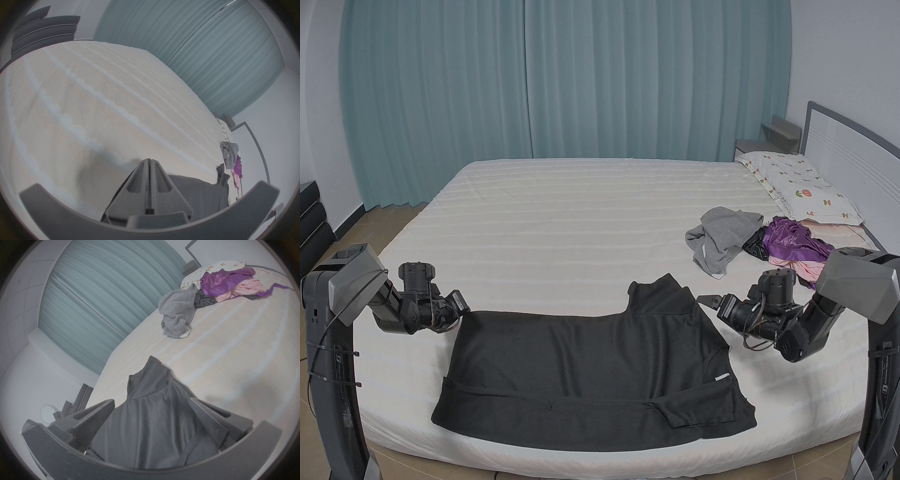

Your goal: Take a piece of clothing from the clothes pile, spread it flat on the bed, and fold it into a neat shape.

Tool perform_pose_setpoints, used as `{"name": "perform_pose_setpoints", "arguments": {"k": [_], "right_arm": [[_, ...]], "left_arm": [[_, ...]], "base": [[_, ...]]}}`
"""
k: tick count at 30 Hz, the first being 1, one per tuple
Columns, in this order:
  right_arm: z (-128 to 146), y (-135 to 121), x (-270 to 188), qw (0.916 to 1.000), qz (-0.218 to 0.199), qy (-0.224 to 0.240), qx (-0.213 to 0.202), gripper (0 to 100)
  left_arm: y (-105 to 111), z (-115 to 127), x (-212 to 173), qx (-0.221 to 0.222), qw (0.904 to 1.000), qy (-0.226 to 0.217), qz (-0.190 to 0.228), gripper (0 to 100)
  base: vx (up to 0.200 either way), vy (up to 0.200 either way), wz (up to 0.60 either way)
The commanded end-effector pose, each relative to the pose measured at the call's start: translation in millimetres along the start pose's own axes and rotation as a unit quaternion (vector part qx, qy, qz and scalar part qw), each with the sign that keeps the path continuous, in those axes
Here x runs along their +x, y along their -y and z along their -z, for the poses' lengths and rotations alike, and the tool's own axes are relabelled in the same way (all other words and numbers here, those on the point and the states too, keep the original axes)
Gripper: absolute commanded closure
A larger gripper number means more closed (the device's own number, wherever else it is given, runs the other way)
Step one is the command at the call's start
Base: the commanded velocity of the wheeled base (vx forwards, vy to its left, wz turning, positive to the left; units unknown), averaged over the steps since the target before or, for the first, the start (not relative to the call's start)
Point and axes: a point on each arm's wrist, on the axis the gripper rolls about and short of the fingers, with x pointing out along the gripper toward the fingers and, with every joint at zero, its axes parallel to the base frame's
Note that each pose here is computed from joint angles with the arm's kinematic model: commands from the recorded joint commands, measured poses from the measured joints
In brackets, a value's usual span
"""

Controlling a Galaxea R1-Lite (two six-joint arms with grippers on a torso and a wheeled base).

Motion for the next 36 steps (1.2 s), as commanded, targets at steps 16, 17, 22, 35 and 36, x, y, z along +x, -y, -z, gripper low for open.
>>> {"name": "perform_pose_setpoints", "arguments": {"k": [16,17,22,35,36], "right_arm": [[-23.1,13.3,131.8,0.9963,0.036,-0.044,-0.064,0],[-24.7,12.9,135.0,0.9966,0.032,-0.038,-0.065,0],[-31.6,8.0,142.0,0.9972,0.021,-0.021,-0.068,0],[-39.4,6.3,140.0,0.9973,0.018,-0.009,-0.07,0],[-39.3,5.4,140.2,0.9973,0.017,-0.009,-0.071,100]], "left_arm": [[-5.3,5.5,-1.9,-0.009,0.9999,-0.01,-0.007,100],[-5.6,5.0,-2.5,-0.009,0.9999,-0.009,-0.007,100],[-6.0,5.4,-2.1,-0.008,0.9999,-0.009,-0.008,100],[-5.3,3.9,-1.5,-0.007,0.9999,-0.007,-0.006,100],[-5.3,3.9,-1.5,-0.007,0.9999,-0.007,-0.006,100]], "base": [[0.0,0.0,0.0],[0.0,0.0,0.0],[0.0,0.0,0.0],[0.0,0.0,0.0],[0.0,0.0,0.0]]}}
